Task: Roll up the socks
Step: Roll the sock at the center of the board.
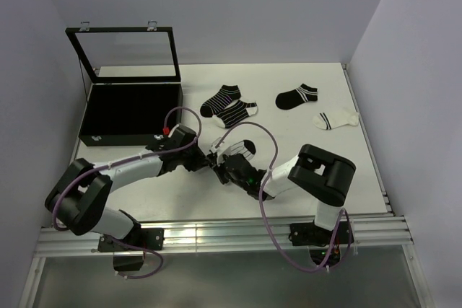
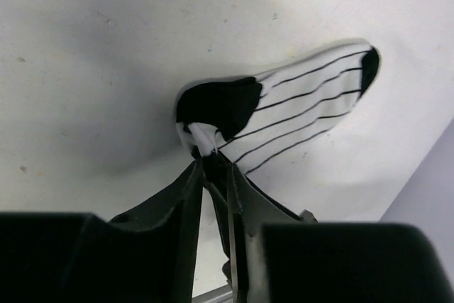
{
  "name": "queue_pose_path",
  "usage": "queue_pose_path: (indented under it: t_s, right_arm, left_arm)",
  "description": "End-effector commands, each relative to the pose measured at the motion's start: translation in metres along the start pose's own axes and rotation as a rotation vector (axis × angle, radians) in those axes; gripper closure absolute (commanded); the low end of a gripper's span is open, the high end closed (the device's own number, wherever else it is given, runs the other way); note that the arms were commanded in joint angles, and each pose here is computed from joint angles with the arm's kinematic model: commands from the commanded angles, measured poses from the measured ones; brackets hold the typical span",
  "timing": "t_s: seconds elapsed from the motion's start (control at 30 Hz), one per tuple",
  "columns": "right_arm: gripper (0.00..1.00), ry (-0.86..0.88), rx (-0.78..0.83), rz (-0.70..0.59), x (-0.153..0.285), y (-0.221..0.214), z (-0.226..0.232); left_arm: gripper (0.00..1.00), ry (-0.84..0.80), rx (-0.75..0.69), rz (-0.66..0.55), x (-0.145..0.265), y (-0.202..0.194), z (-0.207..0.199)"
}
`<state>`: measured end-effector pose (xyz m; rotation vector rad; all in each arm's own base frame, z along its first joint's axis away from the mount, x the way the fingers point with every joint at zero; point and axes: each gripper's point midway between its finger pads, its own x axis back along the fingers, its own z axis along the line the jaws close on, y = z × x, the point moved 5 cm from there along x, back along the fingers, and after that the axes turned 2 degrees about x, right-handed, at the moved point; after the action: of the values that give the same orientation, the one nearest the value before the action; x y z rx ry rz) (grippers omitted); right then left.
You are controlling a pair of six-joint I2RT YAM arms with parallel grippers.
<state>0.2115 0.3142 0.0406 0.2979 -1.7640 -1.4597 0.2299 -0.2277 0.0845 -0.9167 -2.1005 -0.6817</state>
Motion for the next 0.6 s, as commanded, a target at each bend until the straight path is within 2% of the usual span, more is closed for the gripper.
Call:
queue_pose_path:
  t_s: [0.0, 0.23, 0.37, 0.57]
  right_arm:
    - [1.0, 0.048, -0.057, 0.047, 0.005, -0.004, -0.003]
    - [1.0, 0.166, -0.149, 0.074, 0.005, 0.007, 0.0]
    - [1.0, 0.22, -0.241, 0.086, 0.004, 0.018, -0.005]
    - [1.0, 0.284, -0.379, 0.179, -0.004, 0.028, -0.015]
  left_arm:
    - [0.74, -0.089, 0.033, -0.087, 0.012, 0.014, -0.016]
    - [0.68, -0.159, 0.043, -0.168, 0.026, 0.021, -0.015]
    - [0.67, -0.189, 0.035, -0.18, 0.024, 0.019, -0.006]
    - [0.64, -0.216, 0.028, -0.149, 0.017, 0.009, 0.004]
